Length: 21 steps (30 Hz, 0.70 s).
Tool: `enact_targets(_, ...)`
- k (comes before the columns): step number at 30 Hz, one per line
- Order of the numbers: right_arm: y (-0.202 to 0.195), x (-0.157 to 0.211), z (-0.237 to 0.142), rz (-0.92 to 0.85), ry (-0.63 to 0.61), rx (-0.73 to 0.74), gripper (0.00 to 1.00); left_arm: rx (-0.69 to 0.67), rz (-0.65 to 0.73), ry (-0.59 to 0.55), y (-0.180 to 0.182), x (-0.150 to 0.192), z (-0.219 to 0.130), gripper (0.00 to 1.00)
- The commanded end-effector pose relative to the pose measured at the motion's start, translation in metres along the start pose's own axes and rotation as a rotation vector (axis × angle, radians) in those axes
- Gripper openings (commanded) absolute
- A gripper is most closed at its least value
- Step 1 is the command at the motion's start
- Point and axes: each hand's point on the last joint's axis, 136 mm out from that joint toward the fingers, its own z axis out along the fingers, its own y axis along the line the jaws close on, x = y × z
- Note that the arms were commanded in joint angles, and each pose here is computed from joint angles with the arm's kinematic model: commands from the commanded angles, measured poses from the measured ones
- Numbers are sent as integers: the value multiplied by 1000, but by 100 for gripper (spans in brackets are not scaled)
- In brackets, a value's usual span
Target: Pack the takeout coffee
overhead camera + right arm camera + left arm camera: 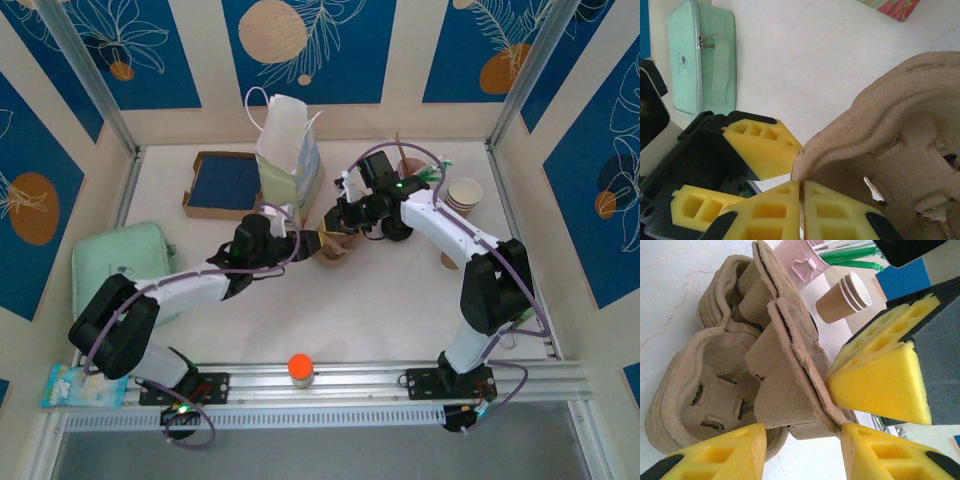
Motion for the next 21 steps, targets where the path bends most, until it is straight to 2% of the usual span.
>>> enact_targets(1, 15, 8, -8, 1, 14, -60, 8, 50, 12, -44, -14, -19, 0, 44)
enact_targets(21, 24, 8, -12, 6, 10, -102, 5, 13, 0, -36, 5, -8, 6, 43)
